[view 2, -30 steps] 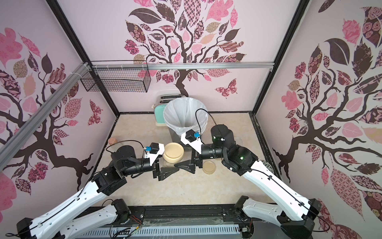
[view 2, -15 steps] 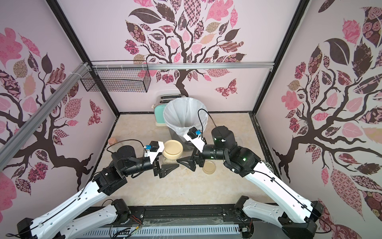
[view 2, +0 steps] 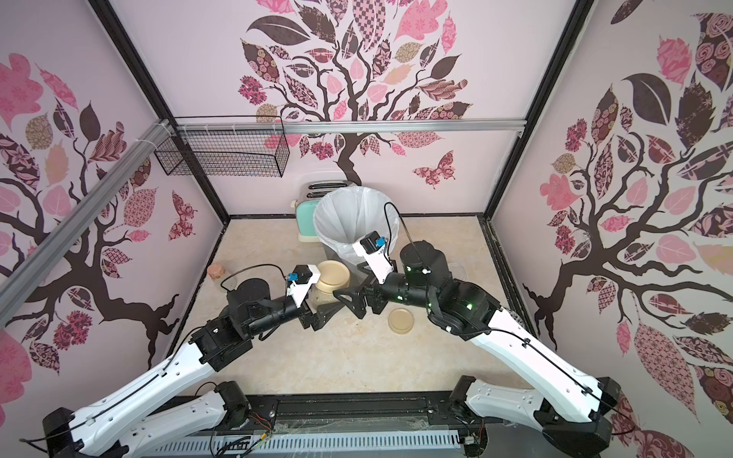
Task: Empty moldy rice from jars
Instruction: Unscrew the lid from the jar.
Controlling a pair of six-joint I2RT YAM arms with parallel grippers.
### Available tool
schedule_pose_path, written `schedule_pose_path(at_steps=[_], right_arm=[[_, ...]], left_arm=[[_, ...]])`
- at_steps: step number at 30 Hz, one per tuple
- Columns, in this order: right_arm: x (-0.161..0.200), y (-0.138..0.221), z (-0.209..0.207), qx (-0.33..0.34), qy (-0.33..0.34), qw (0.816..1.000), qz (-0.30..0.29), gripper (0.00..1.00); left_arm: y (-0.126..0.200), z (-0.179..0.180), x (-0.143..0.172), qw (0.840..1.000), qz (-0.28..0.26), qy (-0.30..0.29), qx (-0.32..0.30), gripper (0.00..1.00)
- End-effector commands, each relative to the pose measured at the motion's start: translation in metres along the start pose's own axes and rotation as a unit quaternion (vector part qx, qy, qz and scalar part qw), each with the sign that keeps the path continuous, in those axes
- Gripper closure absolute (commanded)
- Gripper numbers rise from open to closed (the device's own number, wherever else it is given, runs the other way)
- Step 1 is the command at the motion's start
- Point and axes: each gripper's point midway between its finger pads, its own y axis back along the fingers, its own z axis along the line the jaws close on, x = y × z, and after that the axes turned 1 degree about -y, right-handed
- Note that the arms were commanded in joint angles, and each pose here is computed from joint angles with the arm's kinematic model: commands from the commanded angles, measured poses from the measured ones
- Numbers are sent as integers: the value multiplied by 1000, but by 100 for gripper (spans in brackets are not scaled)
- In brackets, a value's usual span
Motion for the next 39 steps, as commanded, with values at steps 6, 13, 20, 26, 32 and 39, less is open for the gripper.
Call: schedule_pose_path(at_steps=[6,13,20,26,32,39], right_arm=[[-11,-12,-21,71,-24,997,-24,0],[-13,-19,-26,79,-23,996,-35,0],[-13,-26,-19,59,-22,997,-35,1],[-11,-30,-18,54,-15,998,-28,0],[-8,-36,-17,45,-11,999,-19,0],[-4,-42,-20,51,1,999,-14,1]], left_arm=[[1,20,-43,995,-81,-17,-57,26],[-1,12,-44,996,-85,-15,-37,26],[-2,13,-43,996,-83,-14,-39,26],[-5,10,-45,996,-83,-16,-29,26],[-8,8,-49,996,-87,-15,-23,26],[-7,5,-51,996,-90,-12,-17,27]])
